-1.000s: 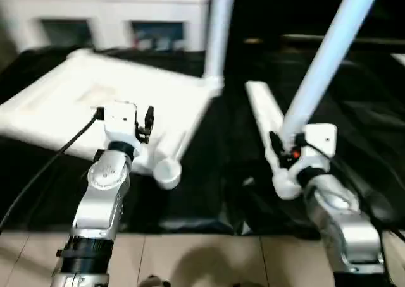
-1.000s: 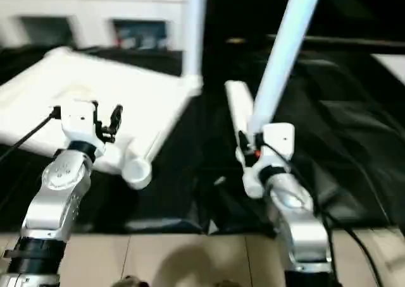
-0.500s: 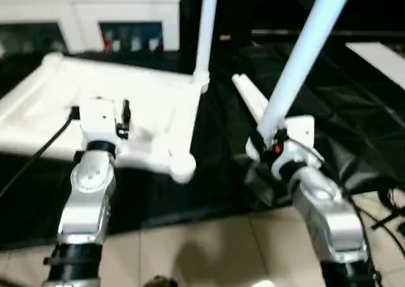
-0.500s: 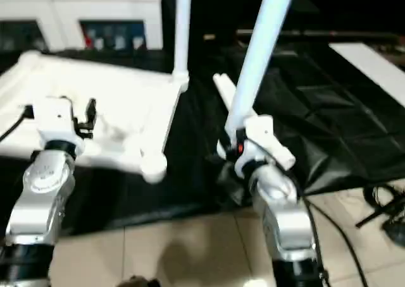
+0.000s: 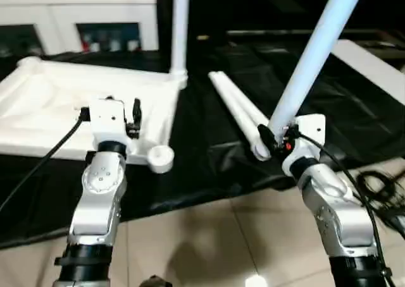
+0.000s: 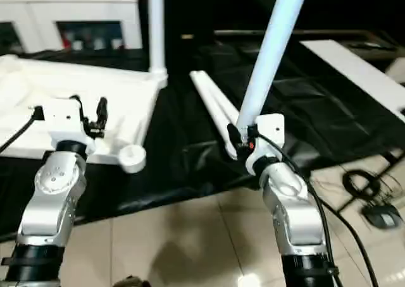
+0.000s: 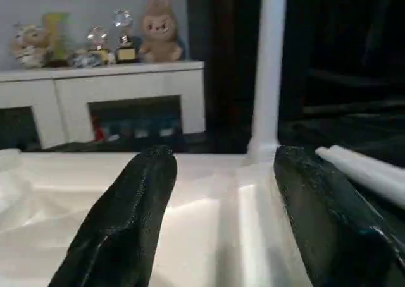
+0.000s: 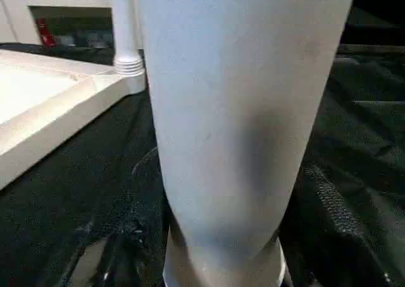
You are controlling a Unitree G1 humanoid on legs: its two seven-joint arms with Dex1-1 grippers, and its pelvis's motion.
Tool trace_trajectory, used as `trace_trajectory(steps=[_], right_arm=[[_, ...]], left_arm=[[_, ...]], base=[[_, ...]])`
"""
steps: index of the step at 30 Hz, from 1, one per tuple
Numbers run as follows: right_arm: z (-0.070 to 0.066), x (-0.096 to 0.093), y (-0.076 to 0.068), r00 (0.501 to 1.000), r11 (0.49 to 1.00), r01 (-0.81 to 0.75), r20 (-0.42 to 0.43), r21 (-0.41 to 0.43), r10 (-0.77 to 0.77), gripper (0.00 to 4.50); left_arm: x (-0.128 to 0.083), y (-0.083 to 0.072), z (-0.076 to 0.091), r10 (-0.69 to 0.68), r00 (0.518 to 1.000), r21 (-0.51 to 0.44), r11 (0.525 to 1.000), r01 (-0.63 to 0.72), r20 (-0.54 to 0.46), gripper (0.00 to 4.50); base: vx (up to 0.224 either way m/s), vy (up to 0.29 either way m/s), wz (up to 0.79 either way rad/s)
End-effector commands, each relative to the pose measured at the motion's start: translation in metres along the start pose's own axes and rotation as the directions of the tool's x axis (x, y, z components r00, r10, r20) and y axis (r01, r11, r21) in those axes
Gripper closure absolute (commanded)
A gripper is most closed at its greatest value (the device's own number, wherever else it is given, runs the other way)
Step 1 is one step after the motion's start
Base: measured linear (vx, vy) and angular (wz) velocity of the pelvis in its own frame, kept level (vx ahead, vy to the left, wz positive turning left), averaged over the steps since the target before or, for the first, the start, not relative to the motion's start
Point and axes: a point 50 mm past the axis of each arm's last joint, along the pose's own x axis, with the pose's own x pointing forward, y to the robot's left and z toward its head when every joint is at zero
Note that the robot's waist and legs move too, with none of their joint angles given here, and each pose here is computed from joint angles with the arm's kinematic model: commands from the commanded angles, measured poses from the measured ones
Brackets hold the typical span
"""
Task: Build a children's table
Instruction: Pick table leg
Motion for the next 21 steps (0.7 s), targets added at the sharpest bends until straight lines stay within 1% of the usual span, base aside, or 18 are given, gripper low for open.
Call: trace_trajectory(steps=[1, 4, 6, 9, 13, 16, 19, 21], right_arm=[[0.005, 0.001, 0.005, 0.999, 1.0, -0.03, 0.023, -0.002, 0.03, 2.58], [0.005, 0.002, 0.005, 0.999, 0.999, -0.042, 0.027, 0.005, 0.042, 2.58], [0.005, 0.002, 0.006, 0.998, 0.999, -0.051, 0.027, 0.006, 0.051, 2.58], [0.004, 0.002, 0.007, 0.998, 0.998, -0.063, 0.024, -0.001, 0.063, 2.58], [0.004, 0.003, 0.011, 0.996, 0.996, -0.086, 0.02, -0.029, 0.087, 2.58], [0.004, 0.002, 0.011, 0.995, 0.994, -0.101, 0.031, 0.042, 0.1, 2.58], [0.005, 0.001, 0.015, 0.987, 0.987, -0.158, 0.024, 0.007, 0.157, 2.58], [0.005, 0.0, 0.016, 0.983, 0.983, -0.183, 0.016, 0.004, 0.183, 2.58]], left_arm=[[0.002, -0.001, 0.006, -0.01, 1.0, -0.007, 1.0, 0.011, 0.016, 1.5], [0.001, -0.003, 0.004, -0.015, 1.0, -0.006, 1.0, 0.015, 0.01, 1.5], [0.001, -0.003, 0.004, -0.016, 1.0, -0.007, 1.0, 0.016, 0.014, 1.5], [0.001, -0.003, 0.004, -0.02, 1.0, -0.012, 1.0, 0.02, 0.013, 1.5], [0.0, -0.004, 0.003, -0.028, 1.0, -0.009, 1.0, 0.028, 0.012, 1.5], [0.0, -0.004, 0.002, -0.017, 1.0, -0.005, 1.0, 0.017, 0.002, 1.5], [0.0, -0.001, 0.001, 0.011, 1.0, -0.02, 1.0, -0.011, -0.009, 1.5], [-0.001, 0.0, -0.003, 0.003, 1.0, -0.02, 1.0, -0.004, -0.025, 1.5]], base=[[0.028, -0.027, 0.5], [0.065, -0.039, 0.67], [0.194, 0.062, 0.5], [0.23, 0.085, 0.81], [0.249, 0.009, 0.43], [0.268, -0.045, 0.39], [0.274, -0.083, 0.36], [0.161, -0.017, 0.22]])
